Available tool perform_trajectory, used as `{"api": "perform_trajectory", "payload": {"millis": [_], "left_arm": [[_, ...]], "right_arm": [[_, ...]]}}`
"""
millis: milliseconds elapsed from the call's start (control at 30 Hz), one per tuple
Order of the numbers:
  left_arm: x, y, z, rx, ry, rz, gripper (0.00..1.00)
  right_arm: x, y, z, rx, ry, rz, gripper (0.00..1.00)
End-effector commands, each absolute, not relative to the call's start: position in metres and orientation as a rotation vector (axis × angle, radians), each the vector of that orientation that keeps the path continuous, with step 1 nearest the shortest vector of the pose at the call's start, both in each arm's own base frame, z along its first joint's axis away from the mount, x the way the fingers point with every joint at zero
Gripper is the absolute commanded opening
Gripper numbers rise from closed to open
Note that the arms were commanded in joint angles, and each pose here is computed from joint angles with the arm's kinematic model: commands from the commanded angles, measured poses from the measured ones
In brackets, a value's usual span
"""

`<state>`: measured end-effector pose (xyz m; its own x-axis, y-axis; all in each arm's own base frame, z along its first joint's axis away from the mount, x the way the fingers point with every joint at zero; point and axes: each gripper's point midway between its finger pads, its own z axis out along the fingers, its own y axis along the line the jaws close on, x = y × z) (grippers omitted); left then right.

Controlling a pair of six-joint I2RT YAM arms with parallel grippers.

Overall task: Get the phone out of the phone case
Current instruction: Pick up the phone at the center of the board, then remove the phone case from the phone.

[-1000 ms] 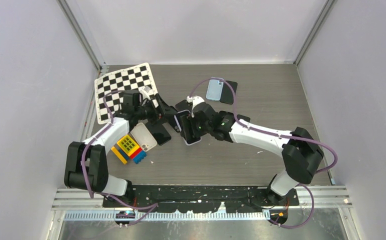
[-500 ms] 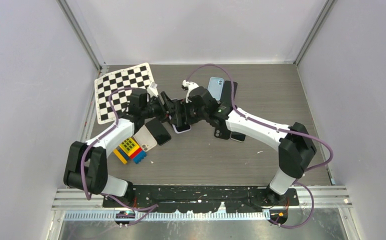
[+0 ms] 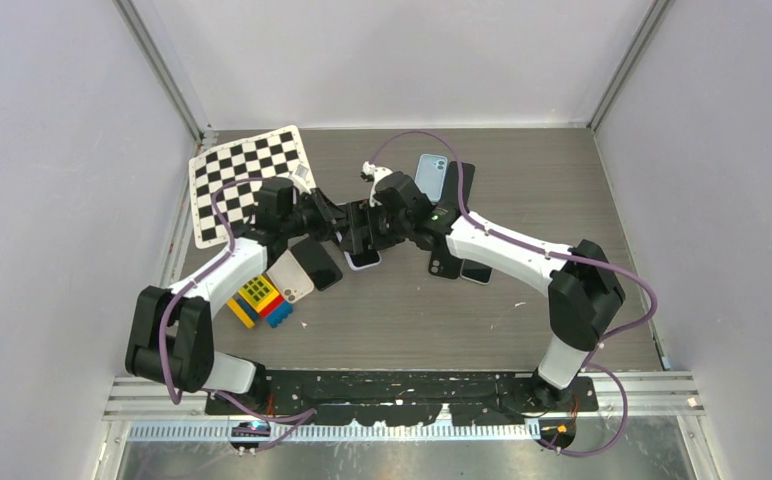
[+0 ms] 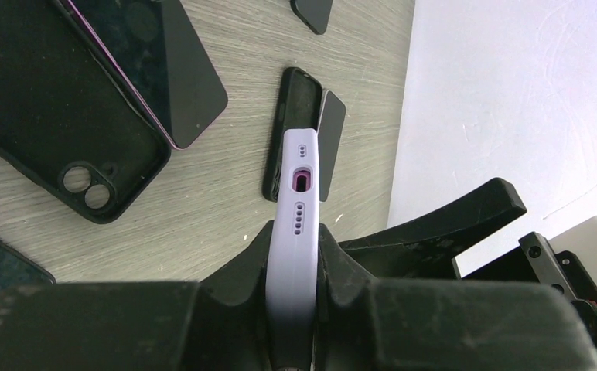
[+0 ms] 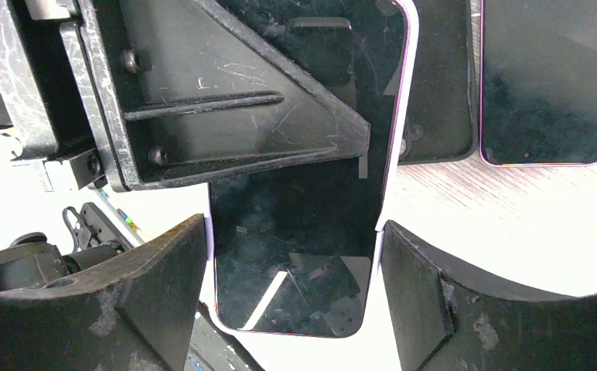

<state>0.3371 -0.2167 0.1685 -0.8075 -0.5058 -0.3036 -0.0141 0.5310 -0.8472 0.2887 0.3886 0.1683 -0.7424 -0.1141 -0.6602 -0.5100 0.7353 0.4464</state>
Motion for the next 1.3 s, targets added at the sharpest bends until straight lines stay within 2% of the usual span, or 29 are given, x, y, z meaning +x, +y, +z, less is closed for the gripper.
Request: {"api": "perform_trajectory", "payload": {"millis": [0,67,133,167,233,300,600,767,833,1033,1267], "left_arm": [[0.34,-0.222,0.191,-0.392,2.197,-1.272,0.01],[0.34,-0.222,0.193,-0.377,2.197,-1.273,0.0],[0.34,-0.223,0.196,-0.347,2.195,-1.272,0.0],[0.342,-0.223,0.2,-0.332,2.187,-1.27,0.0],[0.345,-0.223,0.207,-0.294,2.172,-1.266,0.0],[0.349,-0.222,0.219,-0.246,2.143,-1.274,0.0],[0.391,-0.189,0.308,-0.209,1.886,-1.319,0.0],[0.4,-0.187,0.37,-0.231,1.746,-1.467,0.0],[0.395,-0.191,0.403,-0.227,1.653,-1.576,0.0],[0.379,-0.188,0.461,-0.302,1.454,-1.818,0.0],[0.366,-0.183,0.478,-0.4,1.361,-1.938,0.0]], "right_arm": [[0.298,0.401,0.208,-0.48,2.185,0.881,0.46],[0.298,0.401,0.208,-0.479,2.184,0.881,0.48],[0.297,0.399,0.209,-0.475,2.184,0.889,0.61],[0.296,0.399,0.209,-0.478,2.18,0.896,0.77],[0.292,0.397,0.213,-0.497,2.151,0.931,0.92],[0.292,0.391,0.221,-0.486,2.127,0.953,0.98],[0.303,0.333,0.303,-0.21,1.843,1.131,1.0],[0.299,0.31,0.343,-0.142,1.69,1.148,1.0],[0.295,0.311,0.357,-0.148,1.654,1.191,0.99],[0.278,0.333,0.413,-0.215,1.507,1.43,0.86],[0.28,0.352,0.444,-0.243,1.415,1.557,0.93]]}}
